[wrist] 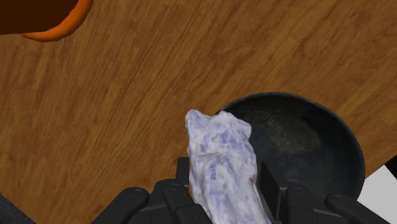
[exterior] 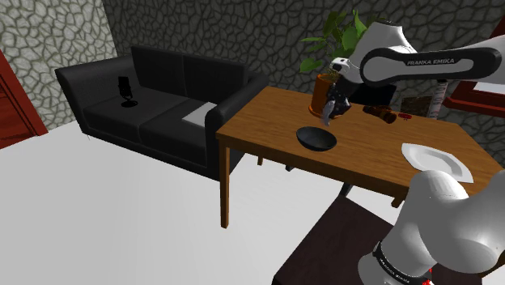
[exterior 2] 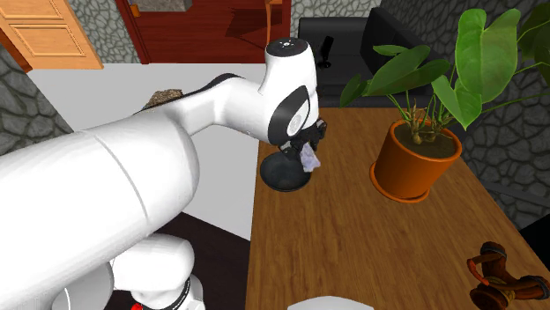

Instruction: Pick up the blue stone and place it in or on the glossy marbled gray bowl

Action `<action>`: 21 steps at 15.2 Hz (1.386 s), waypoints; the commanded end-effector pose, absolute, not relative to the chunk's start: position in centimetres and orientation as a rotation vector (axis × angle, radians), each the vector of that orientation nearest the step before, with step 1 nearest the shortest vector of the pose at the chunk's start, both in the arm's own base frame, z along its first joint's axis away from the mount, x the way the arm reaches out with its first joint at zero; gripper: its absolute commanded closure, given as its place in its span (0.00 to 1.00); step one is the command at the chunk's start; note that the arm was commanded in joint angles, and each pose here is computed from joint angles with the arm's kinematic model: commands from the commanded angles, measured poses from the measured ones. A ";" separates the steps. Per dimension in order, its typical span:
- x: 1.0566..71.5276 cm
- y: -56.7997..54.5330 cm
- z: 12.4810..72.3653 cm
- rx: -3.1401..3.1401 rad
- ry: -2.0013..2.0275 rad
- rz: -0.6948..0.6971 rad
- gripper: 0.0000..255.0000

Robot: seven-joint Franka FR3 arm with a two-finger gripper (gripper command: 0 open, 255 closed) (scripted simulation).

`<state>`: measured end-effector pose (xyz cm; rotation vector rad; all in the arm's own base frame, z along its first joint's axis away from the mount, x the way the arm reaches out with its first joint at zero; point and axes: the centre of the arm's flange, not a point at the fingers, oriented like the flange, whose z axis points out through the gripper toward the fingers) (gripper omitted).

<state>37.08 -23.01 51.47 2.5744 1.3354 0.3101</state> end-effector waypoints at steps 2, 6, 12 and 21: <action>37.4 -18.7 51.4 2.575 1.333 0.310 1.00; 37.5 -17.8 49.8 2.575 1.333 0.310 1.00; 37.5 -17.8 46.6 2.575 1.333 0.310 1.00; 37.5 -17.8 44.2 2.575 1.333 0.310 1.00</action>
